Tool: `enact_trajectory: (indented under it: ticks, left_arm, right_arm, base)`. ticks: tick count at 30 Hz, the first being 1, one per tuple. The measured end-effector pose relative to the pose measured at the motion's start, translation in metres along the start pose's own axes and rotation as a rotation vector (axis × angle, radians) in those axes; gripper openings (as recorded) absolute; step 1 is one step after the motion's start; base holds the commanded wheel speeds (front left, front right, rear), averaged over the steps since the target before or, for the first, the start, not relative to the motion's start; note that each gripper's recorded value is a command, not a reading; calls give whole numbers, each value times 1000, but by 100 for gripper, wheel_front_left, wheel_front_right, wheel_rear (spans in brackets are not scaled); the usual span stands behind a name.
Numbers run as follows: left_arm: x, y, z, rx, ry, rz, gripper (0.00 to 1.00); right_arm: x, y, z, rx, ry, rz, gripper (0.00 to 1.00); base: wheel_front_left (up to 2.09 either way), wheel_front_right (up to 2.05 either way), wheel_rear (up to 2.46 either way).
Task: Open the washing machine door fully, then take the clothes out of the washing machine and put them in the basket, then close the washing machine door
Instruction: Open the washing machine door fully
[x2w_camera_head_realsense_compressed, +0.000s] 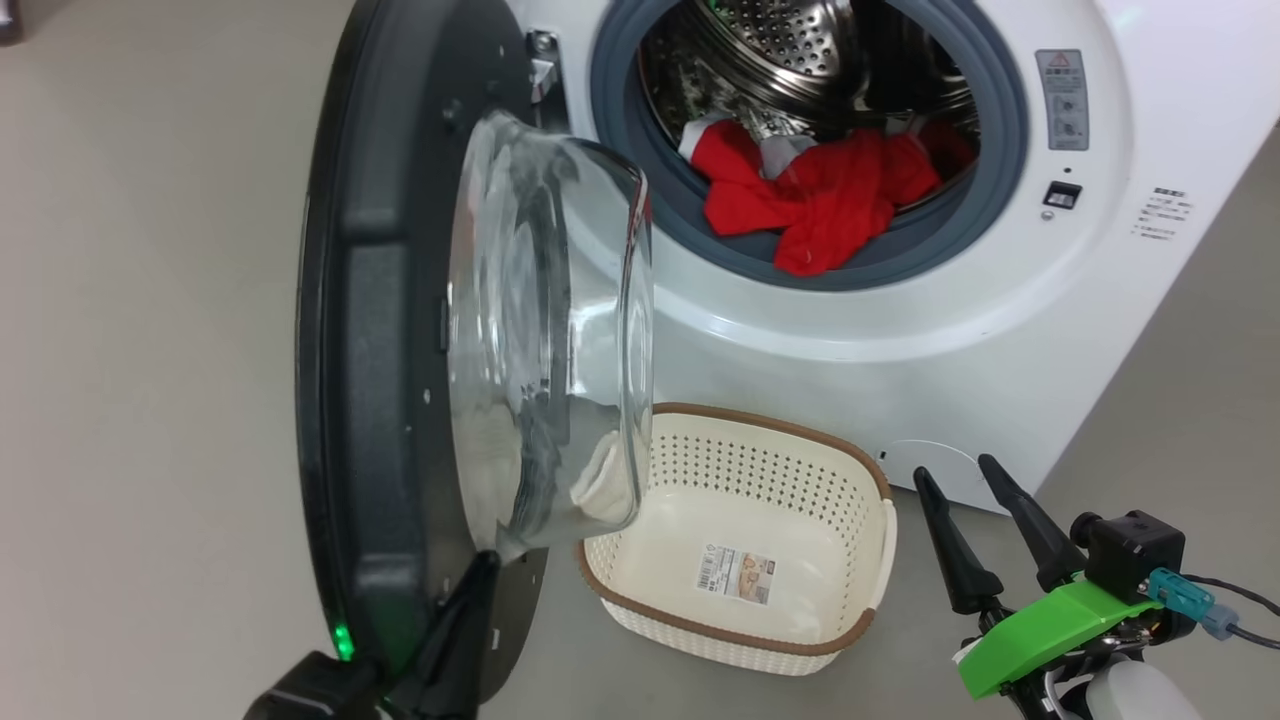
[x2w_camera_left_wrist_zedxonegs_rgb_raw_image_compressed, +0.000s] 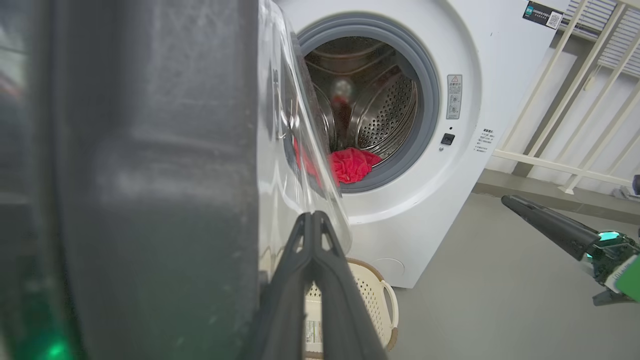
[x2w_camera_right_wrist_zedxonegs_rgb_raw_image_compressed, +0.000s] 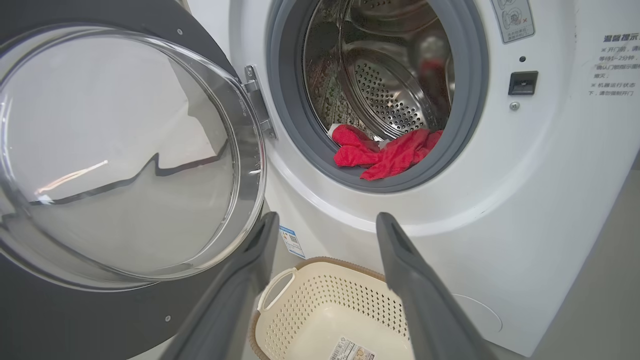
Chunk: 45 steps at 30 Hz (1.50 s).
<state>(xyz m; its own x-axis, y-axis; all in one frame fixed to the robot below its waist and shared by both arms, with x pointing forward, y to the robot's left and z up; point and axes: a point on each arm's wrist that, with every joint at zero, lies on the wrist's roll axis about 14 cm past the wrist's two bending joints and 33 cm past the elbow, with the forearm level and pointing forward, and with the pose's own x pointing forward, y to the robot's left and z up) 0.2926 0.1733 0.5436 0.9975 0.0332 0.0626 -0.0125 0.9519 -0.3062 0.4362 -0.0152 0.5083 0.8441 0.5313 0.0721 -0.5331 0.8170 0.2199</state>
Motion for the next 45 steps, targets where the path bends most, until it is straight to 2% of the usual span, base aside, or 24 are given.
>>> enact_trajectory:
  ticks: [13, 19, 36, 45]
  left_arm:
    - [-15, 53, 15, 49, -6, 159, 0]
    - [-18, 73, 19, 42, 2, 213, 0]
    - [-23, 141, 34, 106, 21, 374, 0]
    - [-22, 166, 38, 119, 41, 414, 0]
  right_arm:
    - [8, 18, -8, 9, 20, 51, 100]
    - [9, 18, -12, 15, 29, 52, 100]
    - [14, 11, -25, 38, 52, 40, 100]
    - [20, 14, -31, 49, 63, 53, 100]
  base:
    - [0, 0, 0]
    - [0, 0, 0]
    - [0, 0, 0]
    - [0, 0, 0]
